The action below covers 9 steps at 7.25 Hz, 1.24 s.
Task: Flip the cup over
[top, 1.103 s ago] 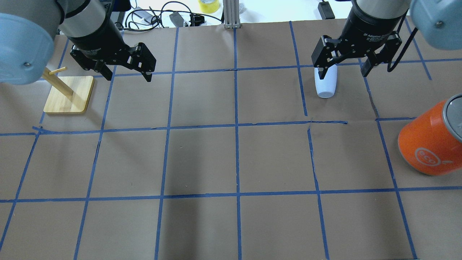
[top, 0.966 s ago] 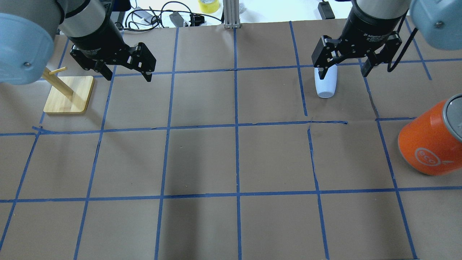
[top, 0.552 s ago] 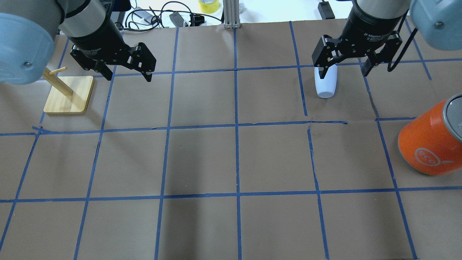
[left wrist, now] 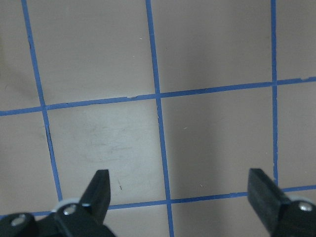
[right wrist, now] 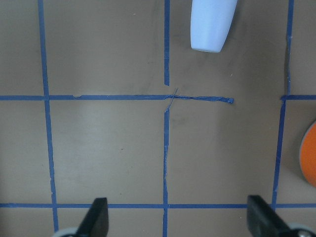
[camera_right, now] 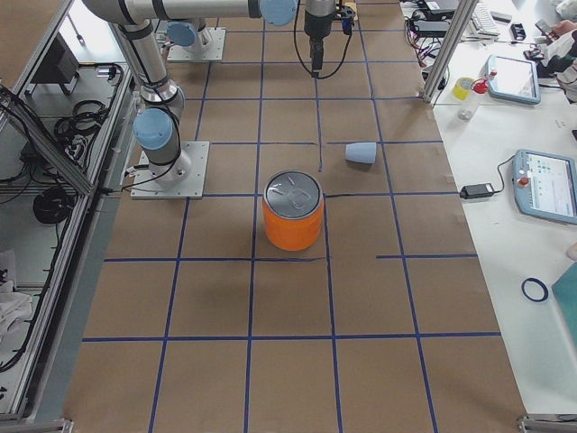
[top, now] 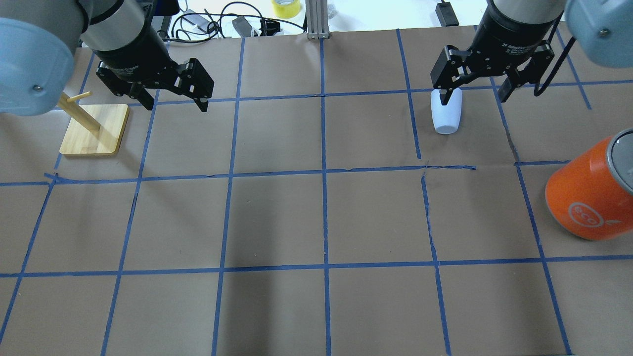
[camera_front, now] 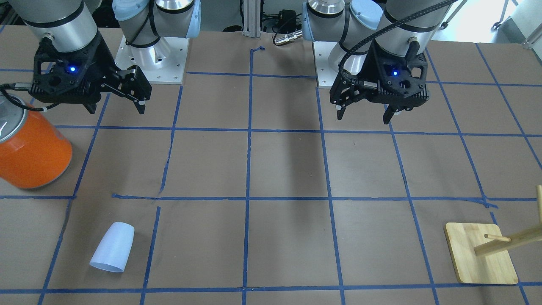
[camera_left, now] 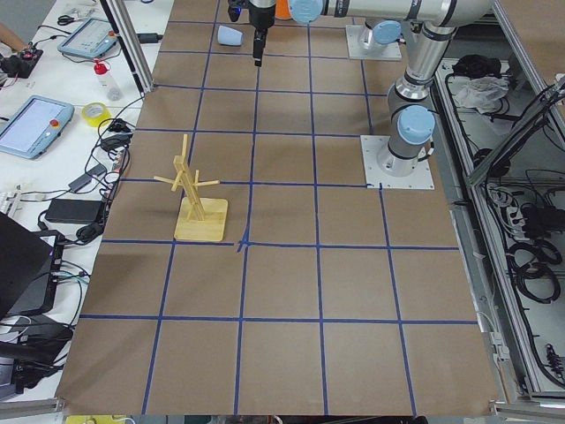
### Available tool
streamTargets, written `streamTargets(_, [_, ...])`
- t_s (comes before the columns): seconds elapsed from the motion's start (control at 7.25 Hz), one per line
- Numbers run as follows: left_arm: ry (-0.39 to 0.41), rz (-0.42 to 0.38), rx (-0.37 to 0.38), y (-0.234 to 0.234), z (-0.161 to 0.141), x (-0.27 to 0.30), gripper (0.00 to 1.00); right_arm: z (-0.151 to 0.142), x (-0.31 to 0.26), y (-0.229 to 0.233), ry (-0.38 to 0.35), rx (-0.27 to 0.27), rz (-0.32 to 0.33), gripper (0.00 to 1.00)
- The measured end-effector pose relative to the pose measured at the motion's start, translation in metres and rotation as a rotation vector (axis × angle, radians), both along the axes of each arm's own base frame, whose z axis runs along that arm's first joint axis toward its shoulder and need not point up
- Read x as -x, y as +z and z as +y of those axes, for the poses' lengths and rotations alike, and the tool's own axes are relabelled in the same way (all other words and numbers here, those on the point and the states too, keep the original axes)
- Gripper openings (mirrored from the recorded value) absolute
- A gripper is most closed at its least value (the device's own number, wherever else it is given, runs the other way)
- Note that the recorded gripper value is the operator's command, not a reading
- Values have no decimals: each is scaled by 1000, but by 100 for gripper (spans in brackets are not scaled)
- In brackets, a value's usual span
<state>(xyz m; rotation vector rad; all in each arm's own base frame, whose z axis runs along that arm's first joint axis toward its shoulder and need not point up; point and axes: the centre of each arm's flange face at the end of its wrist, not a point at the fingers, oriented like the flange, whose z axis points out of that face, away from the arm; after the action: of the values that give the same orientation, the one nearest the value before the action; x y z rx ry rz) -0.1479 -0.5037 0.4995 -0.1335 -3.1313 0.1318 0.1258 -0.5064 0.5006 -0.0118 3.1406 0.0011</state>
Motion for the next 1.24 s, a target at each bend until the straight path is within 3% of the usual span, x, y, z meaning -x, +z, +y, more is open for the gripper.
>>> streamTargets(0.69, [0,0,0,0,0,0,100,-11,27,-8,-46,-16,-1,100])
streamTargets(1.24, [0,0,0,0,0,0,100,-46,62,-55,-123,-87,-10,100])
